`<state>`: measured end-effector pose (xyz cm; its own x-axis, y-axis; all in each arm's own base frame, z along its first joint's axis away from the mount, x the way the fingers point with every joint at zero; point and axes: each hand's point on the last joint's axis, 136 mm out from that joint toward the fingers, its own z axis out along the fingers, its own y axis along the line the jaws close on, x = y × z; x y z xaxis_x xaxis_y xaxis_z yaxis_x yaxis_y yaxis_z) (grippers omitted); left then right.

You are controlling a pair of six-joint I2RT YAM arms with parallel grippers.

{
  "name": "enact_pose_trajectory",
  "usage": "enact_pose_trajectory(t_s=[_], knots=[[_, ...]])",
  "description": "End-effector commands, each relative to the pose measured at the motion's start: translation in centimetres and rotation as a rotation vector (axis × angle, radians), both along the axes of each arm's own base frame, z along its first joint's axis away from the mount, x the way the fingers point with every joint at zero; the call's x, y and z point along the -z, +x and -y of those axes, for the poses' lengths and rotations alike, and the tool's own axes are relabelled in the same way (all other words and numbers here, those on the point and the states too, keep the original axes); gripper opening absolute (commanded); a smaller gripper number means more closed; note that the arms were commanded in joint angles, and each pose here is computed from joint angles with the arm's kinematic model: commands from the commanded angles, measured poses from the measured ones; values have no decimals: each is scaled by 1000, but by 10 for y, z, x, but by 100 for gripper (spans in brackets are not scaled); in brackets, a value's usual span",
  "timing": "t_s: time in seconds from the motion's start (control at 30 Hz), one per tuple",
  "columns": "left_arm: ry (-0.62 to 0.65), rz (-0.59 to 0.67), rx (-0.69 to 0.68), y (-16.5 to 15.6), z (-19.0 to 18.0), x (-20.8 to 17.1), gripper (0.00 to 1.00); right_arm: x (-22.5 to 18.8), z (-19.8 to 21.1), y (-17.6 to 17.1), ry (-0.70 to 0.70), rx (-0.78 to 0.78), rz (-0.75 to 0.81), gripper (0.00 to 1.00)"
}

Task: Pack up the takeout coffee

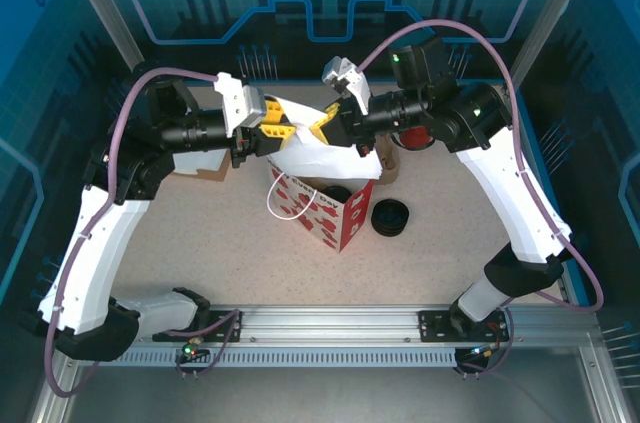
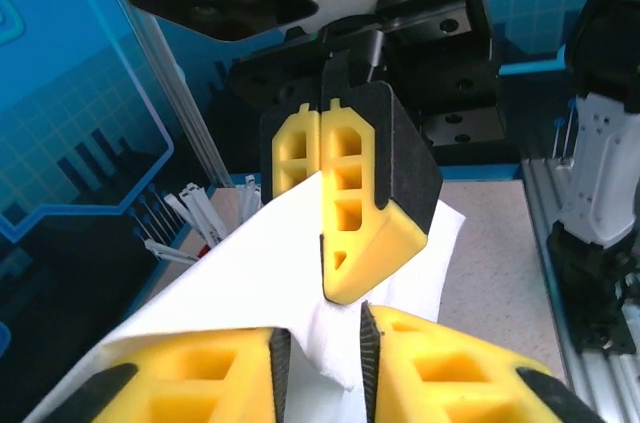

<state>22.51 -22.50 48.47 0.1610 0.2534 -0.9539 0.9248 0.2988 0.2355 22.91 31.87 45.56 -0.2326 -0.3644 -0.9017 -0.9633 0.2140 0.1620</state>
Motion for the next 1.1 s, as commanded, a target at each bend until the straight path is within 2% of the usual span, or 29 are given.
enact_pose_trajectory(t_s=[0.0,0.2,0.33,0.47,0.67,0.93,1.07], knots=[[4,42,-22,-7,-5,-4,35,-11,8,-5,-6,26,63,0],[-11,19,-63,-14,-13,-4,48,-16,15,-2,-14,64,111,0],[-27,-16,-134,-15,-22,-1,49,-20,20,-2,-15,83,138,0],[-54,-66,-268,-9,-38,7,50,-22,26,-1,-26,111,154,0],[-152,-272,-558,8,-71,22,62,-23,33,4,-39,165,166,0],[-200,-517,-874,26,-109,72,61,-23,38,6,-49,196,166,0],[-226,-646,-934,35,-115,94,67,-18,37,5,-56,190,144,0]])
